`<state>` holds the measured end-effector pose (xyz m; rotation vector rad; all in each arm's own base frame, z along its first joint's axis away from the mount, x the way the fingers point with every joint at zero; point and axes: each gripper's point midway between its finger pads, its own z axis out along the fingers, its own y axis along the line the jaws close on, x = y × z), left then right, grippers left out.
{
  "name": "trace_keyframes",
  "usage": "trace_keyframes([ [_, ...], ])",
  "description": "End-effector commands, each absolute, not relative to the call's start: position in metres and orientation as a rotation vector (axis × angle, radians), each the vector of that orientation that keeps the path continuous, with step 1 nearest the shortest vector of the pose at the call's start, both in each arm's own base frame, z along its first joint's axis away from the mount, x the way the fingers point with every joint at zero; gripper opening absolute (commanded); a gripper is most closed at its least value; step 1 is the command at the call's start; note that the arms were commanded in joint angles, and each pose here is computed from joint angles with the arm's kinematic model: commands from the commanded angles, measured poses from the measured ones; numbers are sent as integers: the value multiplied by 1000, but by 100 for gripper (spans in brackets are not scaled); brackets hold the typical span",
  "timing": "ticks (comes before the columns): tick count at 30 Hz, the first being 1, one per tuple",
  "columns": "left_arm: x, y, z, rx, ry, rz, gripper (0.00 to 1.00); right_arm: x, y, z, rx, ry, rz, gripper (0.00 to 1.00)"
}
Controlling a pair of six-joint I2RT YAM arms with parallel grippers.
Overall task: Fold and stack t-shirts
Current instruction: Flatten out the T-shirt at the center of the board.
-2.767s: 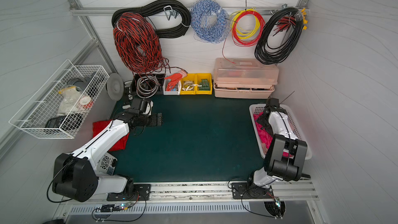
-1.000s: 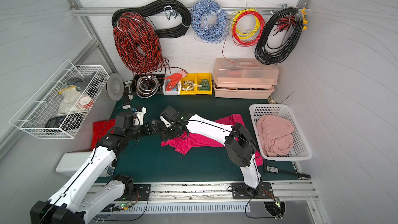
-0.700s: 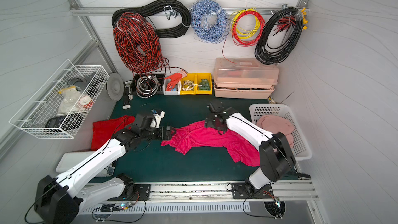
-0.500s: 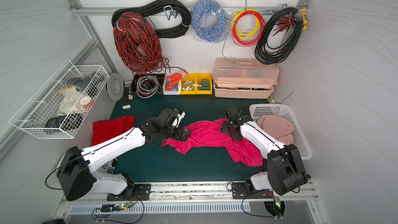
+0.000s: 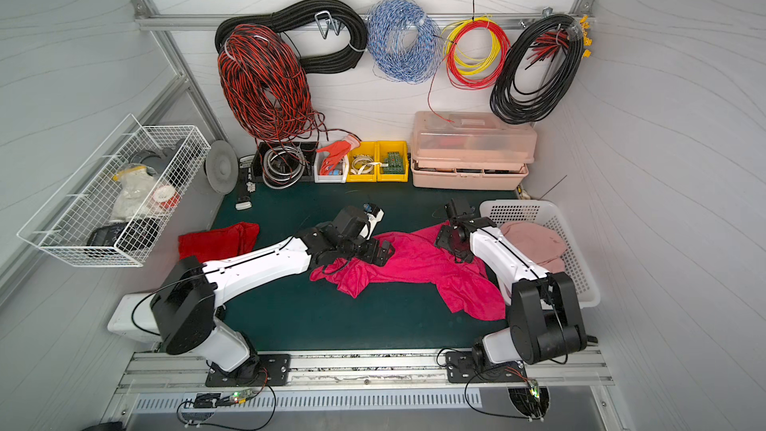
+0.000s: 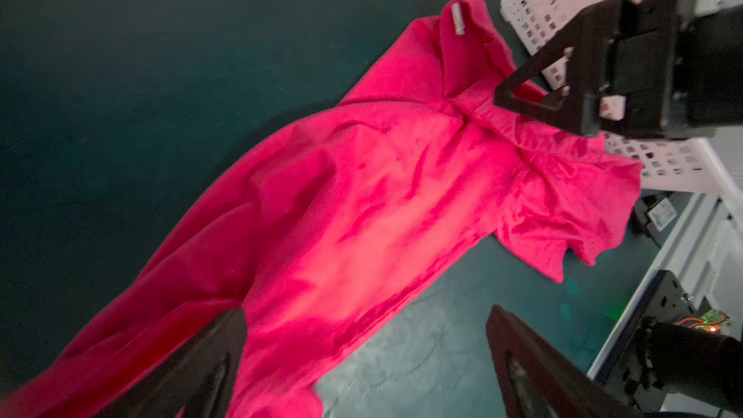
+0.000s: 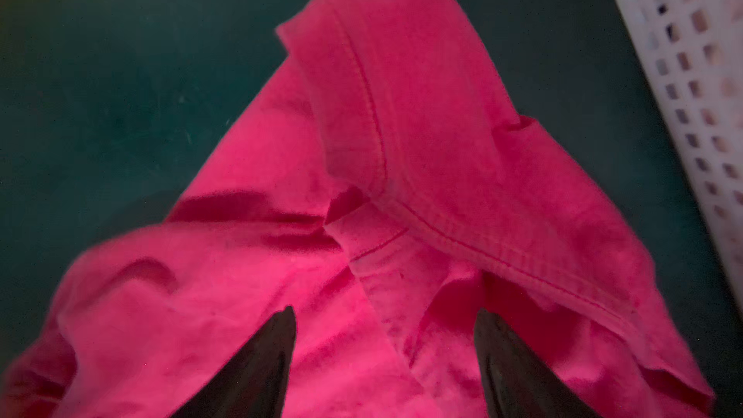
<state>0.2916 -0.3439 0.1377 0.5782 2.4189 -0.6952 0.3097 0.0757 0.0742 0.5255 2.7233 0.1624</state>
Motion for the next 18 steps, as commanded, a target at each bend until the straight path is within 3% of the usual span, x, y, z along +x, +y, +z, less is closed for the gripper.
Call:
trace_keyframes([
  [1,302,-380,170,573,2311,-881,100,311,78,55,532,2759,226,30],
  [3,305,-376,170,560,2313,-869,100,313,83,51,518,2780,266,0],
  [8,308,-358,150,574,2403,-785,100,318,107,67,438,2724,436,0],
  [13,305,-359,118,611,2522,-774,100,316,108,114,414,2607,490,0],
  [18,300,-364,84,612,2620,-777,100,317,133,178,322,2444,748,0],
])
